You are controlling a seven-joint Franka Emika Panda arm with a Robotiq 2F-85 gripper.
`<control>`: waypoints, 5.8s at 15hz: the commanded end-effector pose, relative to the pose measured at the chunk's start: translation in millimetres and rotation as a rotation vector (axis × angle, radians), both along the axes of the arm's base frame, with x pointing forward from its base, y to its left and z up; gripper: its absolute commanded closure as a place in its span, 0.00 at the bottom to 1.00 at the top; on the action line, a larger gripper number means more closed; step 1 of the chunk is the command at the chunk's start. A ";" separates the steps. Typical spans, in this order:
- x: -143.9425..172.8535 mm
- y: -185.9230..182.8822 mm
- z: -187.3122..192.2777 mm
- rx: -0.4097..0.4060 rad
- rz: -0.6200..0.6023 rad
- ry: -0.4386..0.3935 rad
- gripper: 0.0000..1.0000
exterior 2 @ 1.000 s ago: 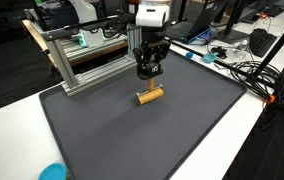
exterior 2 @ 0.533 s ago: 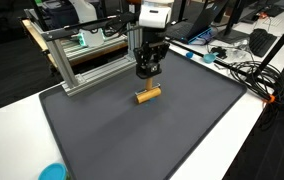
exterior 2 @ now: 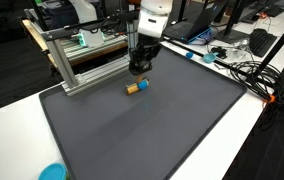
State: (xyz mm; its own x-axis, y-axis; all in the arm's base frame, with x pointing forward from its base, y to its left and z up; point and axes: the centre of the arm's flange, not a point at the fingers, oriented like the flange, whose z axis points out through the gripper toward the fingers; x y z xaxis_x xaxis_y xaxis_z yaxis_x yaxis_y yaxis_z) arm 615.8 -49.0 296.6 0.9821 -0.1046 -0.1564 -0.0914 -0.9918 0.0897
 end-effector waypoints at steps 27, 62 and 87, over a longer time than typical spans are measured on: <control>17.7 18.8 17.2 -0.003 0.007 -0.167 0.78; 17.0 19.5 49.3 0.167 0.025 -0.228 0.78; 4.4 9.3 61.3 0.020 0.173 -0.260 0.78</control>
State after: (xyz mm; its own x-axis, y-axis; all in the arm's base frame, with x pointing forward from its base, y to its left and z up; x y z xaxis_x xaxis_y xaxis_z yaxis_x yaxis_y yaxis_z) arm 634.3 -36.6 336.9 0.9970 0.0649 0.0411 0.0622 -0.9961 0.0634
